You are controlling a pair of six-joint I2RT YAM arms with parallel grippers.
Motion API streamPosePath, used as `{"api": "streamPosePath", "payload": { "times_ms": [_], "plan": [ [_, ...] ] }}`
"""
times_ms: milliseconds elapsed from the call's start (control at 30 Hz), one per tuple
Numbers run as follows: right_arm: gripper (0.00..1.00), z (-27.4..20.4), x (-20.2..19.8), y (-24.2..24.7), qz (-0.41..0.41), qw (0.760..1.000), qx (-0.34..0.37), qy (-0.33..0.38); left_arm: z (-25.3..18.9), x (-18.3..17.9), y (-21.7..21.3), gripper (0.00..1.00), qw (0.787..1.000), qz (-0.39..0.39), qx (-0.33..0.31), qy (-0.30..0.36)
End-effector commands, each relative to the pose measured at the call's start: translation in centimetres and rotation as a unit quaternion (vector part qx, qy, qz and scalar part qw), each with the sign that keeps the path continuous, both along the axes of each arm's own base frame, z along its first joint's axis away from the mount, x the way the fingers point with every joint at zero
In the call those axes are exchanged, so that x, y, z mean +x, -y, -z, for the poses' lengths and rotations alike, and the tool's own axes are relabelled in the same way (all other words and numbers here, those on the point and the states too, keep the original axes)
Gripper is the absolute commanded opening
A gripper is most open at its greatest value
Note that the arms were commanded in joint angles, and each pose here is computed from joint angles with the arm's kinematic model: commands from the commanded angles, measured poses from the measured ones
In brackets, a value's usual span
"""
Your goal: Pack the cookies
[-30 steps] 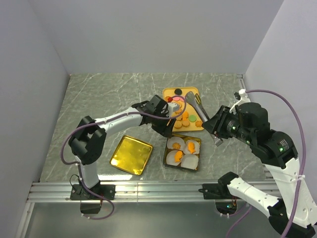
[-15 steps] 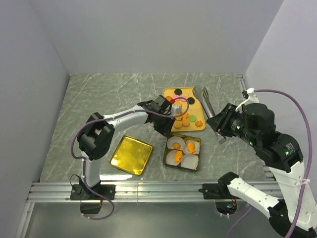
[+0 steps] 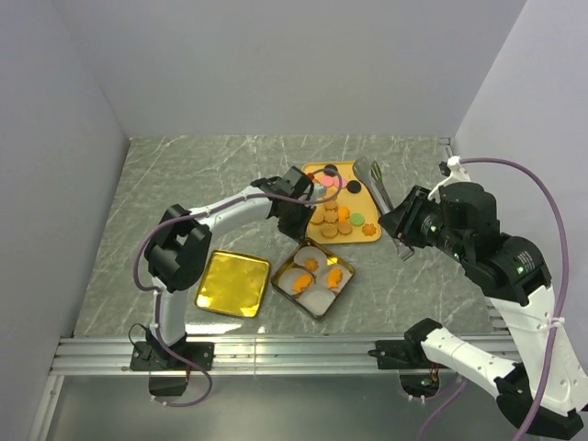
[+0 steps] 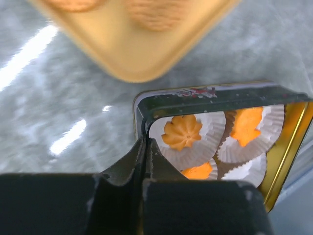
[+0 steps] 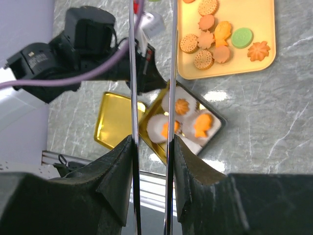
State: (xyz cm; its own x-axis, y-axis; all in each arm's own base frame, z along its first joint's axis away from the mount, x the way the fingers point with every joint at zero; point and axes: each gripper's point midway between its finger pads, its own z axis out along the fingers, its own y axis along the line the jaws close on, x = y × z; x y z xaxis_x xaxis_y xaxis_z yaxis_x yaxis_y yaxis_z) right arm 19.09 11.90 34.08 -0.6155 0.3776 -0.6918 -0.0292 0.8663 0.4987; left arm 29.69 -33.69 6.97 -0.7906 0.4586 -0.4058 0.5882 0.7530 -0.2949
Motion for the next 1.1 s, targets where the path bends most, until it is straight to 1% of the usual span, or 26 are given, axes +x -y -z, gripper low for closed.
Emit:
{"api": "streamPosePath", "payload": {
  "times_ms": [0, 167, 200, 333, 533, 600, 733, 800, 833, 900, 933, 1000, 1033, 1067],
  "plan": [
    [0.29, -2.4, 1.3, -0.4, 0.001, 0.999, 0.012, 0.045, 0.4, 2.9, -3.9, 0.01, 0.996, -0.071, 0.054, 0.013],
    [0.29, -2.4, 2.0, -0.9, -0.006, 0.999, 0.006, 0.044, 0.5, 4.3, -6.7, 0.01, 0.988, -0.112, 0.098, 0.034],
    [0.29, -2.4, 2.1, -1.1, -0.008, 0.999, 0.007, 0.045, 0.5, 4.5, -7.2, 0.01, 0.987, -0.123, 0.099, 0.029],
    [0.3, -2.4, 2.7, -1.8, -0.018, 0.999, 0.008, 0.044, 1.0, 5.8, -11.3, 0.01, 0.974, -0.186, 0.127, 0.031],
    [0.29, -2.1, 3.8, -2.8, -0.031, 0.999, 0.005, 0.041, 0.8, 8.0, -17.9, 0.01, 0.947, -0.287, 0.137, 0.035],
    [0.29, -1.9, 4.1, -3.2, -0.039, 0.998, 0.008, 0.044, 0.3, 8.8, -19.5, 0.01, 0.94, -0.311, 0.134, 0.041],
    [0.29, -0.4, 4.8, -4.6, -0.065, 0.997, 0.001, 0.028, 0.2, 9.6, -20.8, 0.01, 0.933, -0.332, 0.132, 0.04],
    [0.29, 0.9, 4.8, -6.0, -0.096, 0.995, 0.008, 0.011, 0.0, 9.7, -20.7, 0.04, 0.933, -0.337, 0.118, 0.037],
    [0.29, 1.5, 4.8, -6.5, -0.105, 0.994, 0.009, 0.004, 0.1, 9.5, -20.6, 0.11, 0.934, -0.337, 0.115, 0.034],
    [0.29, 3.1, 4.8, -7.8, -0.128, 0.992, -0.005, -0.016, -0.4, 9.5, -20.4, 0.19, 0.935, -0.338, 0.104, 0.037],
    [0.29, 4.1, 5.0, -8.4, -0.136, 0.99, -0.015, -0.031, -0.5, 9.5, -20.5, 0.27, 0.935, -0.339, 0.101, 0.038],
    [0.29, 5.2, 4.3, -9.7, -0.163, 0.985, -0.034, -0.044, -1.1, 9.6, -20.7, 0.35, 0.933, -0.344, 0.093, 0.043],
    [0.29, 5.8, 4.2, -10.3, -0.171, 0.983, -0.042, -0.05, -1.4, 9.7, -20.8, 0.43, 0.932, -0.347, 0.089, 0.046],
    [0.29, 6.8, 4.1, -10.9, -0.18, 0.98, -0.052, -0.064, -2.0, 9.8, -20.9, 0.46, 0.932, -0.35, 0.085, 0.049]
  ]
}}
